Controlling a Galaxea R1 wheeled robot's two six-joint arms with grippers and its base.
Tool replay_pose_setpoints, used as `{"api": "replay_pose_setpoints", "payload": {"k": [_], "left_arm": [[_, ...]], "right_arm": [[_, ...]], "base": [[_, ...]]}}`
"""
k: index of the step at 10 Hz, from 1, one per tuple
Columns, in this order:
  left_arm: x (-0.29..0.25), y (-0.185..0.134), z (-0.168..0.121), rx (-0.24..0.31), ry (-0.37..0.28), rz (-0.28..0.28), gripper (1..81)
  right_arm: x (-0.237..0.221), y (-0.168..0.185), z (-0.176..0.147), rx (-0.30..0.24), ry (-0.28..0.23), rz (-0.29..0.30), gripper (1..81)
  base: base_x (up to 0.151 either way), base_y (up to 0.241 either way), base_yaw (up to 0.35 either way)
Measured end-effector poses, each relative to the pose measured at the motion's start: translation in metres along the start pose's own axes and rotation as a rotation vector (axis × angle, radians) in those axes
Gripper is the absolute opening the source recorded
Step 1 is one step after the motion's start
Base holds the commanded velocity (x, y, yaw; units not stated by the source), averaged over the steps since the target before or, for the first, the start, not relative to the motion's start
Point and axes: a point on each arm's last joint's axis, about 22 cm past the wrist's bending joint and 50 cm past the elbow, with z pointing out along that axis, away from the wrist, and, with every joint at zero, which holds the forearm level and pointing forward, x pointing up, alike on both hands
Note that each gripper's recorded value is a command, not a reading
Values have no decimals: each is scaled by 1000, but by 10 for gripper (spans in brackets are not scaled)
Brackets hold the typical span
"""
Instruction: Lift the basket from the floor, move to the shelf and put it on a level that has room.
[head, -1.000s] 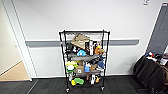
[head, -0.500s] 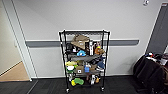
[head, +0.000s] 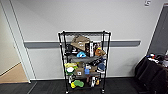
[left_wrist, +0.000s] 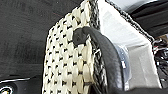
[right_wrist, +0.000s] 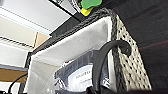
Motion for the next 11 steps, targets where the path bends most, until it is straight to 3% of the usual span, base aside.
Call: {"api": "replay_pose_setpoints", "payload": {"k": [4, 7, 11], "left_arm": [[-3, 3, -1, -6, -9, 0, 10], [-19, 9, -2, -33, -2, -18, 10], [-30, 9, -15, -49, 7, -24, 10]], "right_arm": [[-6, 5, -2, -7, -4, 7, 10], [-12, 17, -13, -20, 19, 21, 10], [-28, 7, -29, 13, 30, 45, 10]], "base": [[101, 0, 0], [101, 0, 0], [101, 0, 0]]}}
